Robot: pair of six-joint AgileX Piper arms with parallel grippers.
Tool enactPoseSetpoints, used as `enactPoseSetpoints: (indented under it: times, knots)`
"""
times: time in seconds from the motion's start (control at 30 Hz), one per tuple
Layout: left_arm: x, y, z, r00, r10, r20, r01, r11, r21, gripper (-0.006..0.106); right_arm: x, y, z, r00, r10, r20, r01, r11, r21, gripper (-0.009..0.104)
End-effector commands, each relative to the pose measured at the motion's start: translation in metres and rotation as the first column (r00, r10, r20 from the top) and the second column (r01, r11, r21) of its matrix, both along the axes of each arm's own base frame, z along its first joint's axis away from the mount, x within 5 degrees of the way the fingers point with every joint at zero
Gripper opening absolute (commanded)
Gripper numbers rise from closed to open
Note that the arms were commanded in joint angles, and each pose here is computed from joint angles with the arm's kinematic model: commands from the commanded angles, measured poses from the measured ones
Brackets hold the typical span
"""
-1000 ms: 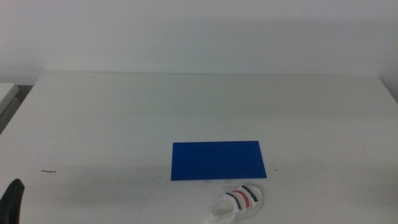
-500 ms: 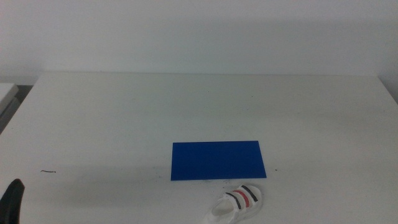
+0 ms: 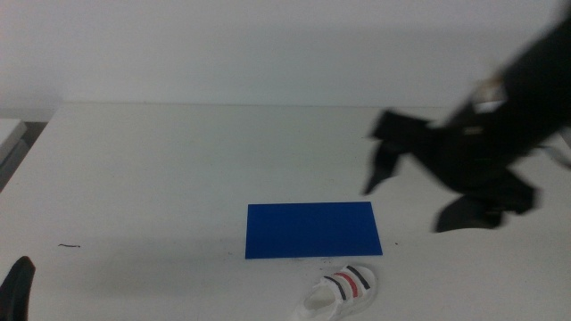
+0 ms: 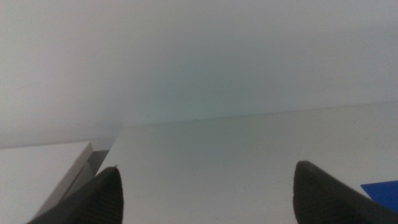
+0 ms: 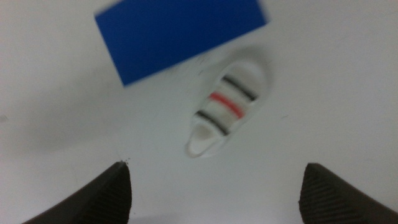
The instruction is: Use one arm to grab the shoe from the table and place it on the mat.
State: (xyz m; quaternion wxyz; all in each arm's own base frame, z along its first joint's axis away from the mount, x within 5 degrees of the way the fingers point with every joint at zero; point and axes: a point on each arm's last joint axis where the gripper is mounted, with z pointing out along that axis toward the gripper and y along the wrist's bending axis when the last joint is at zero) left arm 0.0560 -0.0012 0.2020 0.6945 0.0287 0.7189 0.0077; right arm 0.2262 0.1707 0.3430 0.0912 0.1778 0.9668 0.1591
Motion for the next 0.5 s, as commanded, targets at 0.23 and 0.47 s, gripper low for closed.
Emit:
enactPoseSetpoints:
  times: [0.23, 0.47]
  knots:
    - [0.000, -0.001, 0.001, 1.000, -0.008, 0.007, 0.008, 1.000, -0.005, 0.094, 0.039, 0.070, -0.032, 0.994, 0.076, -0.084, -0.079, 0.996, -0.032, 0.093]
    - [0.000, -0.001, 0.001, 1.000, -0.008, 0.007, 0.008, 1.000, -0.005, 0.094, 0.049, 0.075, -0.058, 0.980, -0.142, -0.142, 0.129, 0.987, -0.098, 0.093]
